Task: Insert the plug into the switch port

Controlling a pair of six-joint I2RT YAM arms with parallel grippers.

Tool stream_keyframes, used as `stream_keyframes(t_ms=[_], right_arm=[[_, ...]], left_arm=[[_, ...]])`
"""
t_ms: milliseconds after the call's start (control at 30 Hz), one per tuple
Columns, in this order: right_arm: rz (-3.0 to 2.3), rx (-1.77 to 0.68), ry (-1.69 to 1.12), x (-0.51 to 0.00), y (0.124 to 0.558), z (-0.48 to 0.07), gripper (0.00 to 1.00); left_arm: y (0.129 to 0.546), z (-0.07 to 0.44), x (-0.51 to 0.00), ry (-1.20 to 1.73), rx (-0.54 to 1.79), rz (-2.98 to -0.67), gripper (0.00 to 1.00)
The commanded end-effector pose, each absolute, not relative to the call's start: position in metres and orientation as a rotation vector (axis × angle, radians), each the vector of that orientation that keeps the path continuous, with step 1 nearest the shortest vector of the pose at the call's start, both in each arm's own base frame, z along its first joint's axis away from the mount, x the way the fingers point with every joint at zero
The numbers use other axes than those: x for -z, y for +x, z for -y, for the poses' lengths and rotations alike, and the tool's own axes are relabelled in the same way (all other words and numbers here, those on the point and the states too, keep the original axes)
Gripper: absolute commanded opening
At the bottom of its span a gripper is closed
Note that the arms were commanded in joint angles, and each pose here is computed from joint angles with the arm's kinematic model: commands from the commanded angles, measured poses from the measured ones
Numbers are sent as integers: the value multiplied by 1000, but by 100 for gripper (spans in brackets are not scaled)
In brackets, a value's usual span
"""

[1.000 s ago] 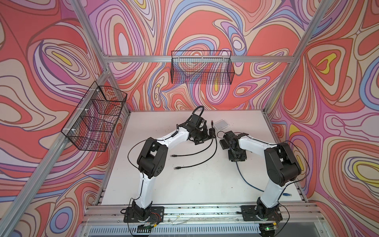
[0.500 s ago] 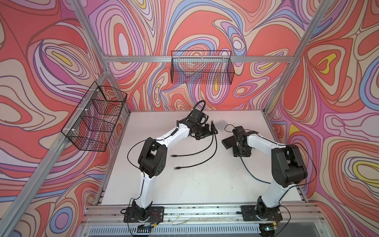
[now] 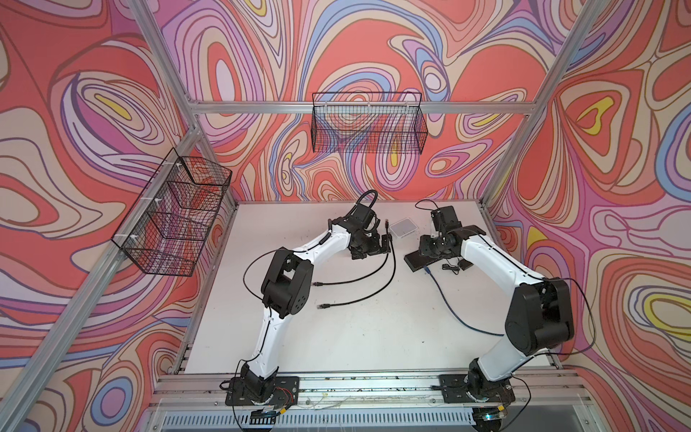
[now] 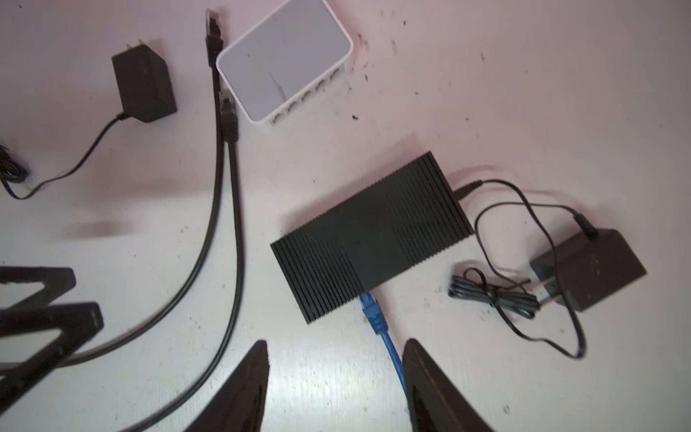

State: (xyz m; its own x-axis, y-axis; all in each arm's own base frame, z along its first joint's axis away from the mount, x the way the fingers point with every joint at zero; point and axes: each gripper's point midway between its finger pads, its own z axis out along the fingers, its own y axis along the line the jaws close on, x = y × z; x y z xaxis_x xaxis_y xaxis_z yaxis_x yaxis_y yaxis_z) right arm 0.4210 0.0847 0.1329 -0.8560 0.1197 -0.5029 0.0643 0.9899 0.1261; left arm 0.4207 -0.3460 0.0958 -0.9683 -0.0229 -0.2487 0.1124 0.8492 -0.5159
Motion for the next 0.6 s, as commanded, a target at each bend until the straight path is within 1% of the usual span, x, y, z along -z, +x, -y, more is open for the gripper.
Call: stream_keyframes(t_ms=[0, 133, 267, 367, 467, 567], right_arm=[[-2524, -203, 76, -129, 467, -102, 60], [-2477, -189, 73, -119, 505, -108, 60], [-2444, -163, 136, -113, 541, -109, 61], [-2462, -146, 190, -97, 566, -111, 62], [-2463, -107, 254, -82, 587, -108, 62], [-2470, -79, 278, -72, 601, -107, 64]], left_arm=[[406, 320, -118, 84, 691, -2766, 100], [386, 296, -124, 55, 644, -2753, 100], [365, 267, -132, 16, 571, -2737, 100], [350, 248, -140, -14, 542, -2715, 100], [334, 233, -148, -37, 523, -2696, 100], [317, 218, -152, -62, 501, -2690, 100]])
